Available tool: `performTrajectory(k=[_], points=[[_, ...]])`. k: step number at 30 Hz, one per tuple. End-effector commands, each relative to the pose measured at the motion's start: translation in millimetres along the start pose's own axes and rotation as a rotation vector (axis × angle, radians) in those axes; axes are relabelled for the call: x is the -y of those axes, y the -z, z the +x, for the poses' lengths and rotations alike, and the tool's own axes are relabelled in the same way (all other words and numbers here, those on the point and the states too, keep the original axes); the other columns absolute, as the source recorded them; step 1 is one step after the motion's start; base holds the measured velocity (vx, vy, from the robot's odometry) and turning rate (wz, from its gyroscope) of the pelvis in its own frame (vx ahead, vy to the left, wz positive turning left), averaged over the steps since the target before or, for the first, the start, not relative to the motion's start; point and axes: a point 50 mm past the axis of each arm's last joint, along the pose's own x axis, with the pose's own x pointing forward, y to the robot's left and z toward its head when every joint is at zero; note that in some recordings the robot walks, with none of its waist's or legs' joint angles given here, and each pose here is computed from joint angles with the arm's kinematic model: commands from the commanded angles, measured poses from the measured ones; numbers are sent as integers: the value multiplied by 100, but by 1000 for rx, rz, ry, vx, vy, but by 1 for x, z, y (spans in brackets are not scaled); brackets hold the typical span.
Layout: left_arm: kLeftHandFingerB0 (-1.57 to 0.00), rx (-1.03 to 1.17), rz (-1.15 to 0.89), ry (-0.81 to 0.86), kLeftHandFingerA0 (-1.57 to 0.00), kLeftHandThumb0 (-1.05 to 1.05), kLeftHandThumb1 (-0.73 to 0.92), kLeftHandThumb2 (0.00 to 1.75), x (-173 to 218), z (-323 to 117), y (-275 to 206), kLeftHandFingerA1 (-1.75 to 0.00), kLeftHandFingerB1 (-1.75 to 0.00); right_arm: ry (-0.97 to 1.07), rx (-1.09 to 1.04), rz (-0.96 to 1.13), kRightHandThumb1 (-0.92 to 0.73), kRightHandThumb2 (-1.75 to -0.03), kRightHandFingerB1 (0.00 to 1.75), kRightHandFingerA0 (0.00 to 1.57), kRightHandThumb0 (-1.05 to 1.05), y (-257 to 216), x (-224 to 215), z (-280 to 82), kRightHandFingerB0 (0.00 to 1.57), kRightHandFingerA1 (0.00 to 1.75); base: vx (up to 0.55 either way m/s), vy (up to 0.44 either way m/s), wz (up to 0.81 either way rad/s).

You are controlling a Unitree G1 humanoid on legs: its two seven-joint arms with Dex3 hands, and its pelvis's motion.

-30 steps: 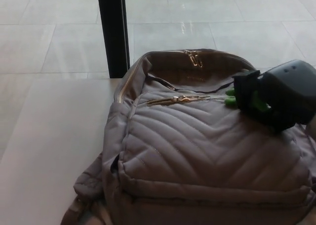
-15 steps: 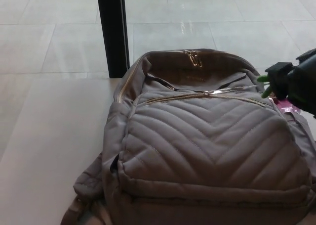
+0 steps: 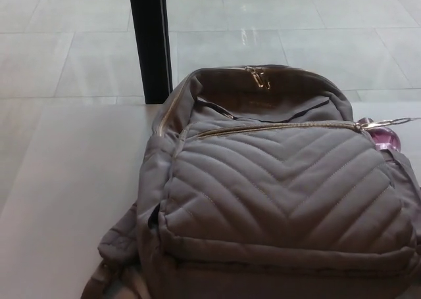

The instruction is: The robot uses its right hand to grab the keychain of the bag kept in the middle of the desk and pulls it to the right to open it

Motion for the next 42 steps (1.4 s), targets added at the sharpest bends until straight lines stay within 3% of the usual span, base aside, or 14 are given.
performTrajectory(k=[1,4,6,8,11,24,26,27,28,30,35,39,41,42], points=[[-67,22,9,-9,-70,-105,92,128,-6,-1,-1,-146,-131,42,-64,6,-38,-103,152,88,-20,18,-1,-18,74,175,0,0,0],[-95,24,-5,-17,-141,-69,70,150,-6,-1,0,-152,-121,2,-81,157,-52,-81,129,86,-16,10,-7,-24,74,172,0,0,0],[-114,16,-20,-18,-141,-84,80,162,-7,-1,1,-161,-137,-42,-59,189,-67,-61,43,79,-48,-1,-6,-23,41,114,0,0,0],[-114,12,-27,-18,-141,-84,80,162,-7,-1,2,-161,-137,-63,-56,179,-67,-61,43,79,-48,-5,-4,-23,41,114,0,0,0],[-72,10,-8,-25,-73,-105,92,128,-8,-1,4,-148,-131,-173,-42,199,-62,-97,3,0,-105,-16,-3,-24,0,4,0,0,0],[-109,11,8,-19,-138,-75,74,155,-9,-2,5,-153,-131,-283,-227,701,-73,-63,0,0,-105,8,-4,-65,0,0,0,0,0],[-108,9,0,-19,-136,-75,74,155,-9,-2,4,-151,-130,-242,-285,782,-59,-103,0,0,-103,19,-5,-73,0,14,0,0,0],[-73,7,3,-19,-75,-105,92,127,-9,-1,4,-147,-131,-196,-318,852,-60,-102,0,0,-99,25,-6,-78,0,13,0,0,0],[-107,8,1,-17,-136,-71,71,152,-9,-1,4,-149,-127,-133,-388,851,-58,-105,8,3,-93,34,-6,-85,2,32,0,0,0],[-73,6,-2,-18,-76,-105,92,127,-10,-2,4,-145,-129,-80,-444,838,-63,-101,18,14,-96,40,-6,-90,7,49,0,0,0],[-71,9,1,-12,-72,-105,92,130,-11,-2,6,-145,-130,6,-619,910,-79,-64,27,3,-94,68,-3,-119,0,44,0,0,0],[-104,19,6,-5,-139,-69,69,150,-10,-2,6,-152,-127,-210,-638,988,-64,-107,52,0,-105,86,1,-143,31,25,0,0,0],[-75,14,3,-13,-70,-105,92,127,-11,-2,6,-151,-134,-381,-580,1040,-84,-68,37,0,-103,89,4,-154,33,34,0,0,0],[-80,10,1,-16,-80,-105,92,138,-12,-2,7,-132,-121,-464,-533,1041,-70,-111,50,0,-105,88,4,-159,20,23,0,0,0]])
